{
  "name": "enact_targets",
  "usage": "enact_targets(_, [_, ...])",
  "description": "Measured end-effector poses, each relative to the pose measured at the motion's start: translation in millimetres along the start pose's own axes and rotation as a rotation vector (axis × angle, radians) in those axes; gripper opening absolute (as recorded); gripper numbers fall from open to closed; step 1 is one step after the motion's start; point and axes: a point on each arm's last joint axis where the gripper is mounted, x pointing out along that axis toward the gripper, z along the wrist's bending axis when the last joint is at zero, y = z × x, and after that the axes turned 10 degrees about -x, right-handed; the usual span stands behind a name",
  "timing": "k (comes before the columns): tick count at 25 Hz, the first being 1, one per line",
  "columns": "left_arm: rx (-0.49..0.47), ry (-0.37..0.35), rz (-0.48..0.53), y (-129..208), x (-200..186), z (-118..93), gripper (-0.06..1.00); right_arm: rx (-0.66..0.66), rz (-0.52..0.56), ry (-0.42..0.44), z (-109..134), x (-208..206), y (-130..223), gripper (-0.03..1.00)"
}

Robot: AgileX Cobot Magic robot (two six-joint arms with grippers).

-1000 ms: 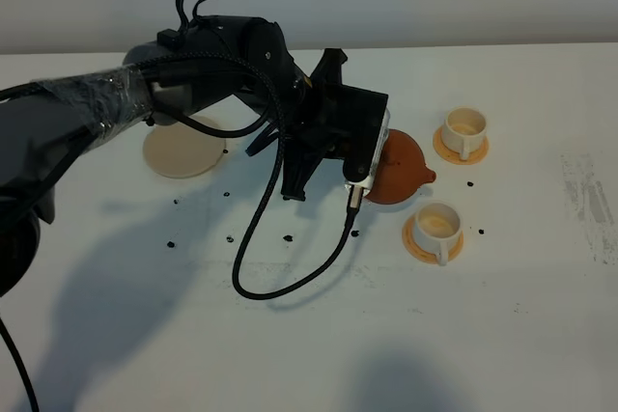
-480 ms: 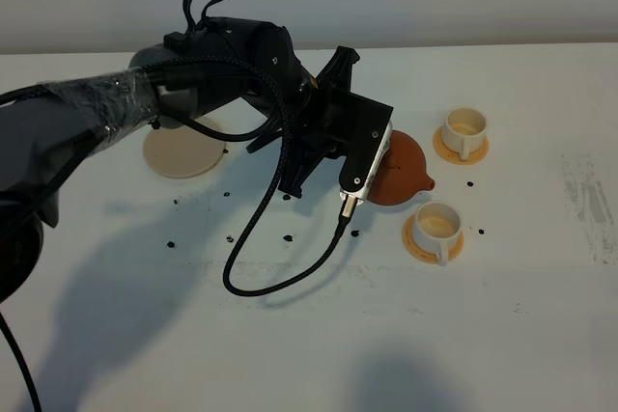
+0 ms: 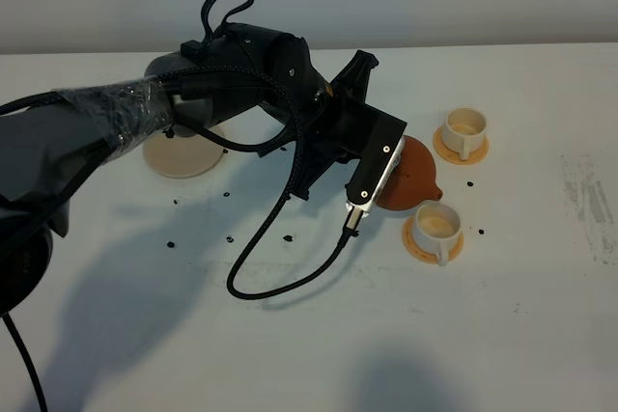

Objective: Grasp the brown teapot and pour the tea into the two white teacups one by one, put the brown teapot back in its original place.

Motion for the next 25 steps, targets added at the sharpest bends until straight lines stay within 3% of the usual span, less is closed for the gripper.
enact_targets(16, [0.144,-0.016,0.056,-3.4,0.7,0.5,0.09,0.000,0.000,0.000,0.0,0.0,0.0,0.22])
enact_targets(25, [0.167,-0.039,0.062,-4.6,0.7,2.4,0.09,0.000,0.000,0.000,0.0,0.0,0.0,0.22])
